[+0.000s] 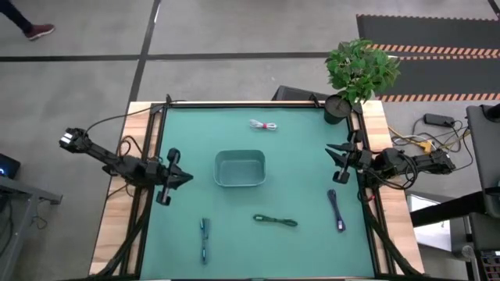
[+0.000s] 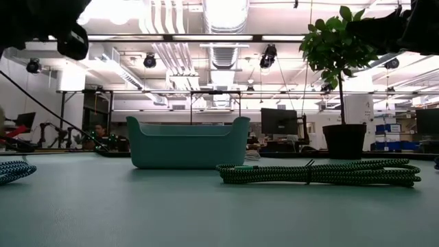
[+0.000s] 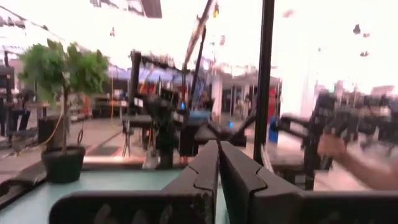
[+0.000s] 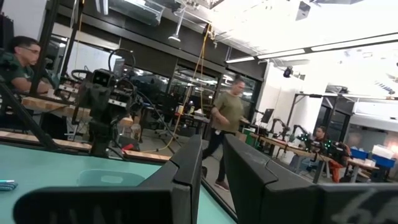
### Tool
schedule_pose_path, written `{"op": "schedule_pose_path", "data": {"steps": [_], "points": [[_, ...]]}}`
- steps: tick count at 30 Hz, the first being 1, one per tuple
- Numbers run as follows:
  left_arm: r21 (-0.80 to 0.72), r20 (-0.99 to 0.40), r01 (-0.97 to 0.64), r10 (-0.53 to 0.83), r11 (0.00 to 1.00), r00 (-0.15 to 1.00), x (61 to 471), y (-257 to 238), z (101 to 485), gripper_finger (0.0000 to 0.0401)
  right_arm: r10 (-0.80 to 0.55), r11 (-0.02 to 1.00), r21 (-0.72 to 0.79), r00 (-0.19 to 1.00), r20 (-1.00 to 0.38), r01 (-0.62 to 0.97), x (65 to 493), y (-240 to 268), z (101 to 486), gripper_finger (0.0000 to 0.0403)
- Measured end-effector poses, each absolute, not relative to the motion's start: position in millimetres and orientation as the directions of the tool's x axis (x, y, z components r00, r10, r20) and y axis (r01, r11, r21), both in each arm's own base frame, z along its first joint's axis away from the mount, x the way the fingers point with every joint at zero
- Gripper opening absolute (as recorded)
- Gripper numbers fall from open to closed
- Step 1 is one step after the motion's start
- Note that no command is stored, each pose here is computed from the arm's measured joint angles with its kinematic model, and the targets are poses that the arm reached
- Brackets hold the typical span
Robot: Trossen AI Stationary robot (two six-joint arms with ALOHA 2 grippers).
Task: Pick and place USB-C Cables
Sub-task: Put the blue black charger cable into the green bin
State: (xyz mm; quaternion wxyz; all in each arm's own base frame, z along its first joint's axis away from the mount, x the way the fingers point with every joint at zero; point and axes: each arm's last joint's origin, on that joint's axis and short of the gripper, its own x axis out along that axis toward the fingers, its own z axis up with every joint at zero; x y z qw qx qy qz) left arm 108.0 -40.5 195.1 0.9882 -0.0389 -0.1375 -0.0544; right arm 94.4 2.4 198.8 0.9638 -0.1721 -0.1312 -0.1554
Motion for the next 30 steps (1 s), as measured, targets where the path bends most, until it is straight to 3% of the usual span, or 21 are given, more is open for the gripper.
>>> {"op": "schedule_pose_path", "data": {"steps": [8,21,30], "points": [[-0.2,0.41,0.105,-0.014,0.974,0.912,103.4,-36.5,210.7,0.0,-0.255,0.893,-0.288,0.915,0.312,0.347,94.2,2.4,199.4,0.0059],[-0.436,0.297,-0.031,0.176,0.9,0.939,136.8,-46.3,247.4,0.0,-0.255,0.902,-0.264,0.915,0.312,0.342,94.2,2.4,199.2,0.0059],[-0.555,0.237,-0.023,0.184,0.831,0.954,174.8,-63.7,271.6,0.0,-0.256,0.911,-0.239,0.915,0.311,0.336,94.2,2.4,199.2,0.0059]]}}
